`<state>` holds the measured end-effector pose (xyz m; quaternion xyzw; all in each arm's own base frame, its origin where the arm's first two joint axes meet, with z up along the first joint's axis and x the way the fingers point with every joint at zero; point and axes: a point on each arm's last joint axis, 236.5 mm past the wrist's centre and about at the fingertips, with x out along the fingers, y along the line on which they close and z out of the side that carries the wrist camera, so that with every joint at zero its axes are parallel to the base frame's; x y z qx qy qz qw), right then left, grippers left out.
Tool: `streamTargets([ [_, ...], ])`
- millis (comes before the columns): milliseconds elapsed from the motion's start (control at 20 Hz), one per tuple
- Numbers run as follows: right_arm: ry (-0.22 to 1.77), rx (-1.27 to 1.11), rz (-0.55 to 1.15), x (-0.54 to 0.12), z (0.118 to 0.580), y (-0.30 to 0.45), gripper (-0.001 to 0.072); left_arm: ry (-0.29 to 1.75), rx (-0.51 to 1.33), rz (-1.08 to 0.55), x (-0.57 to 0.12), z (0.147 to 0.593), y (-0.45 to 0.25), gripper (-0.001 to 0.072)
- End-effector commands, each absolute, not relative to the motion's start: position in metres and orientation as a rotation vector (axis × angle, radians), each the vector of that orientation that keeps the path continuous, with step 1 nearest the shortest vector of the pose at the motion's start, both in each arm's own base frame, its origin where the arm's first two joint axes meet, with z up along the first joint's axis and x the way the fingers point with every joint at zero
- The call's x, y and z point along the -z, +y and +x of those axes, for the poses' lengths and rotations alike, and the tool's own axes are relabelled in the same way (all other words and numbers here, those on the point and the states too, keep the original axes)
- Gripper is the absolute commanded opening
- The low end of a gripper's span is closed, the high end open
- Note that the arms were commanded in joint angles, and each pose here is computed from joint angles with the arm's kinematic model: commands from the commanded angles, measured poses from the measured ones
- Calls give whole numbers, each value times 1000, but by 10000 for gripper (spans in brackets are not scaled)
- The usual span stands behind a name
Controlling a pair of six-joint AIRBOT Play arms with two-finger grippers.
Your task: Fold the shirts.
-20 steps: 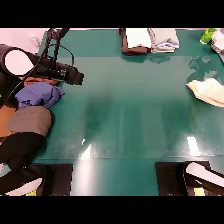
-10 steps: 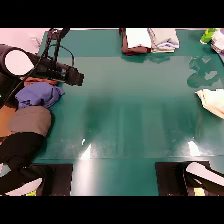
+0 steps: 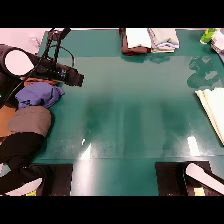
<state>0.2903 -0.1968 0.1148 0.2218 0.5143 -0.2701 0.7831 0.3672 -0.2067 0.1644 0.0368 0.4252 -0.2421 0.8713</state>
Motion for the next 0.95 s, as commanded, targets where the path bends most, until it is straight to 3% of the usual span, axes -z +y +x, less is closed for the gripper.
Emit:
streamTargets([
  [0,1047,227,398,-136,351,-79,554,876,506,74,-166,370,-207,29],
  [200,1056,-106,195,-134,375,57,554,856,505,69,-169,373,-208,28],
  [450,1143,-358,25,-100,358,169,526,855,506,68,-170,373,-209,28],
  [500,1152,-385,5,-95,355,182,356,851,506,67,-170,374,-209,29],
  [550,1161,-407,-11,-91,352,192,117,845,506,66,-171,375,-209,29],
  [600,1166,-421,-21,-88,350,199,18,843,506,65,-172,375,-209,29],
  [900,1183,-436,-34,-82,346,206,18,840,506,65,-172,376,-209,28],
])
